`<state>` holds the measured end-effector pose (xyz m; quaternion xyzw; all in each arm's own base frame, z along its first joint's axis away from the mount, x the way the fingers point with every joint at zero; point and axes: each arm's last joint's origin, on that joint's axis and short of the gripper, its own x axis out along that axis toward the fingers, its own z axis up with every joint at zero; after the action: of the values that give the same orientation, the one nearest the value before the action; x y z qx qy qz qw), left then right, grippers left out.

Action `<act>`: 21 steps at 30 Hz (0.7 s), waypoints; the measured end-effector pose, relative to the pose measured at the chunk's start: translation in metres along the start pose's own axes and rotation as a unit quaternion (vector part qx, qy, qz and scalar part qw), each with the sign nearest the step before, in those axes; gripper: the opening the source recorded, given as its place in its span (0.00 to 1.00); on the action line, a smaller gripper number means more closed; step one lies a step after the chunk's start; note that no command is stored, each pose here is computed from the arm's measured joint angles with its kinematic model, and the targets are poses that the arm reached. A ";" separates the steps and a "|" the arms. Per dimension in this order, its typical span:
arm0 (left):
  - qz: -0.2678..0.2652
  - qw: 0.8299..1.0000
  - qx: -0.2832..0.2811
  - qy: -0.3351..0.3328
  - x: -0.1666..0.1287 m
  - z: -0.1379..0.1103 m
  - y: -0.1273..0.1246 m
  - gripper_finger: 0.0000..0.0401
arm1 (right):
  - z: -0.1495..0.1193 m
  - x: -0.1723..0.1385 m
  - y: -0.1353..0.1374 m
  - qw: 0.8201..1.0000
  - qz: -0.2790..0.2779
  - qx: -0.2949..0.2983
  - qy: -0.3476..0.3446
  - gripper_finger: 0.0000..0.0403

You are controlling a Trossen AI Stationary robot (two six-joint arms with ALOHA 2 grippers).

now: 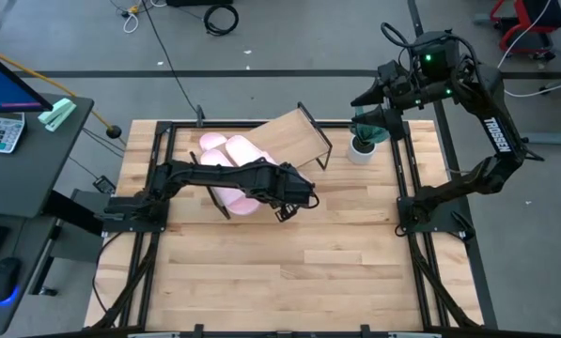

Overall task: Pick and place slides into the shelf
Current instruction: Put the pink slipper on the shelf

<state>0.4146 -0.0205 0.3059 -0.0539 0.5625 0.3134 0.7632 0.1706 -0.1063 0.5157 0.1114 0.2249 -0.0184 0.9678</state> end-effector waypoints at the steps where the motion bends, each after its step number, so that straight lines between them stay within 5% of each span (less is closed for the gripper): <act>1: 0.001 1.000 0.001 0.001 0.000 0.000 0.000 0.41 | 0.000 0.000 0.000 1.000 0.003 0.000 0.000 0.63; 21: -0.054 0.998 0.015 0.034 -0.002 -0.003 -0.003 0.64 | -0.007 0.000 0.001 0.999 0.010 0.008 0.031 0.63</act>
<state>0.4135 -0.0249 0.3059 -0.0831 0.5894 0.2610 0.7600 0.1674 -0.1036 0.5100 0.1216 0.2537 -0.0070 0.9596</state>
